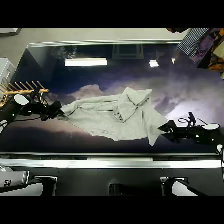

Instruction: Fold the clothes and pants, and hang the long-sleeved shirts on hangers.

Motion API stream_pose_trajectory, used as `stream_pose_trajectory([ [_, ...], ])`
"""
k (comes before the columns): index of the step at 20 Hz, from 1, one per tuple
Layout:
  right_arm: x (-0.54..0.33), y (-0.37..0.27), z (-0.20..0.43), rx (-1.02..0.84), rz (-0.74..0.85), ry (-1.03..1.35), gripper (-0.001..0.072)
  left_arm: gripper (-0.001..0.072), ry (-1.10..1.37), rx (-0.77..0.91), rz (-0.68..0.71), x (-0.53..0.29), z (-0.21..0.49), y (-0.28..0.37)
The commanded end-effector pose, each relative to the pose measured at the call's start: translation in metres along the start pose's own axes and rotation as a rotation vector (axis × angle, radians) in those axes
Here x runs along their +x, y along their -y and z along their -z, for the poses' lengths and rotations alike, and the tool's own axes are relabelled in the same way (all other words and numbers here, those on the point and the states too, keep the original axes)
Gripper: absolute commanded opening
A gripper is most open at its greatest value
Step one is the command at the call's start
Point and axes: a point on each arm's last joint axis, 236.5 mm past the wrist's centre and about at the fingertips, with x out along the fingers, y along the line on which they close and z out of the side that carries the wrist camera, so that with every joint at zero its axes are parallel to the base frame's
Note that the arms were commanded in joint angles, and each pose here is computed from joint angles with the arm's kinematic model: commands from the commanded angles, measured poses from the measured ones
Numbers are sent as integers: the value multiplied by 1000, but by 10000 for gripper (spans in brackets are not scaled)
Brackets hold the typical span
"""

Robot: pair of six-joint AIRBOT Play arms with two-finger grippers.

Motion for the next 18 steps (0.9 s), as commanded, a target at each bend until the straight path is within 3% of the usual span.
stream_pose_trajectory([
  [1,12,-6,-8,19,-68,11,473,21,1,2,0,0,0,0],
  [5,23,-16,-7,-17,-77,10,337,21,4,1,1,0,-1,1],
  [6,30,-20,-3,-49,-62,6,334,21,4,2,1,0,-1,1],
  [7,37,-26,-1,-77,-51,6,269,21,3,2,0,0,-1,0],
  [8,39,-33,-1,-91,-56,12,51,21,-2,2,0,-1,1,1],
  [13,-16,-118,-30,-251,-180,128,32,20,71,63,47,-33,-9,24],
  [18,-212,-293,-41,-527,-363,527,32,20,403,271,188,-188,-46,120],
])
